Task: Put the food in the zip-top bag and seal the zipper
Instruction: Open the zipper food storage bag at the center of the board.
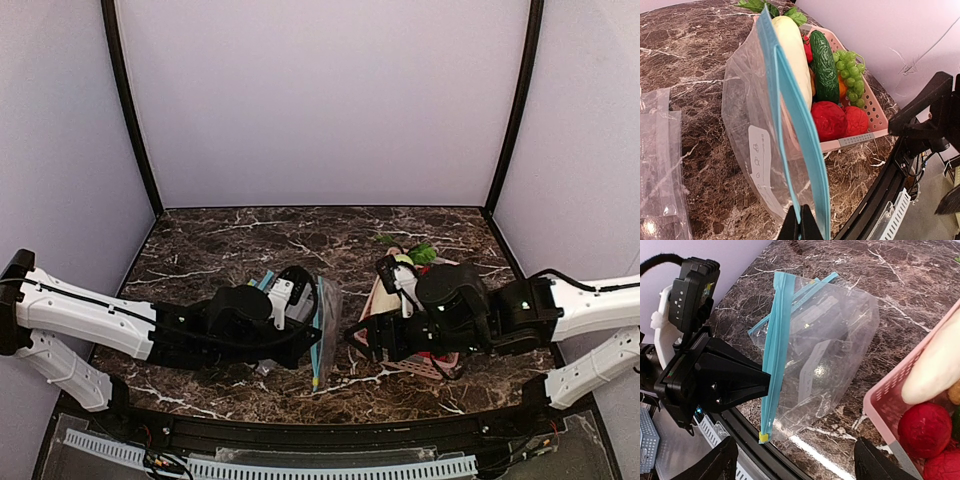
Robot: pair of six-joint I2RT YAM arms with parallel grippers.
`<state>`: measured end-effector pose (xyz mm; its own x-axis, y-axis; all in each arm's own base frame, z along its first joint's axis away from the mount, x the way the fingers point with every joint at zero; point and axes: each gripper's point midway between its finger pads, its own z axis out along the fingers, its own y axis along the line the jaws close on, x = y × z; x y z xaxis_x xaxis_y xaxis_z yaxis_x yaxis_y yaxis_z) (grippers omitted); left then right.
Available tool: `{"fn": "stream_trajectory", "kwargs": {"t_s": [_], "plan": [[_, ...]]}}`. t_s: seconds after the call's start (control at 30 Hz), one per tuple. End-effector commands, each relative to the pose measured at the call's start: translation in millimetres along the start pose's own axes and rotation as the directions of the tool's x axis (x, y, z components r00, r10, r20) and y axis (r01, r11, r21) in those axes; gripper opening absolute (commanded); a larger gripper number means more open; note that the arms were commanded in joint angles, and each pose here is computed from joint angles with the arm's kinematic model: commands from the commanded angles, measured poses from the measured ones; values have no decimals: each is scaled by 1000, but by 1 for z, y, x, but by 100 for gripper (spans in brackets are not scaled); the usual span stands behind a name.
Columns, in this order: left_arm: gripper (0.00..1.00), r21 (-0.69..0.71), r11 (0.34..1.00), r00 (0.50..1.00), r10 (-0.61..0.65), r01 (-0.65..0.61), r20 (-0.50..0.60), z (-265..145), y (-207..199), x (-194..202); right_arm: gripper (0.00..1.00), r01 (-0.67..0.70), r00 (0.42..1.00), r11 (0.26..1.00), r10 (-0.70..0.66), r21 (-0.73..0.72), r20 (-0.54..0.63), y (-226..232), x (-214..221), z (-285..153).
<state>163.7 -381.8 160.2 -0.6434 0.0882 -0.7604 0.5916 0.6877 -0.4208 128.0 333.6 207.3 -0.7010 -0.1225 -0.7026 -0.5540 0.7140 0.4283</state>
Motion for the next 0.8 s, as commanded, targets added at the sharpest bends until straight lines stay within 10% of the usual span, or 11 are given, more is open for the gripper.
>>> {"fn": "stream_trajectory", "kwargs": {"t_s": [0.0, 0.77], "plan": [[1, -16, 1000, 1000, -8, 8, 2, -1, -1, -1, 75, -9, 999, 999, 11, -49, 49, 29, -17, 16], [1, -17, 1000, 1000, -11, 11, 16, -3, -8, 6, 48, -8, 999, 980, 0, 200, 43, 12, -24, 61]]}}
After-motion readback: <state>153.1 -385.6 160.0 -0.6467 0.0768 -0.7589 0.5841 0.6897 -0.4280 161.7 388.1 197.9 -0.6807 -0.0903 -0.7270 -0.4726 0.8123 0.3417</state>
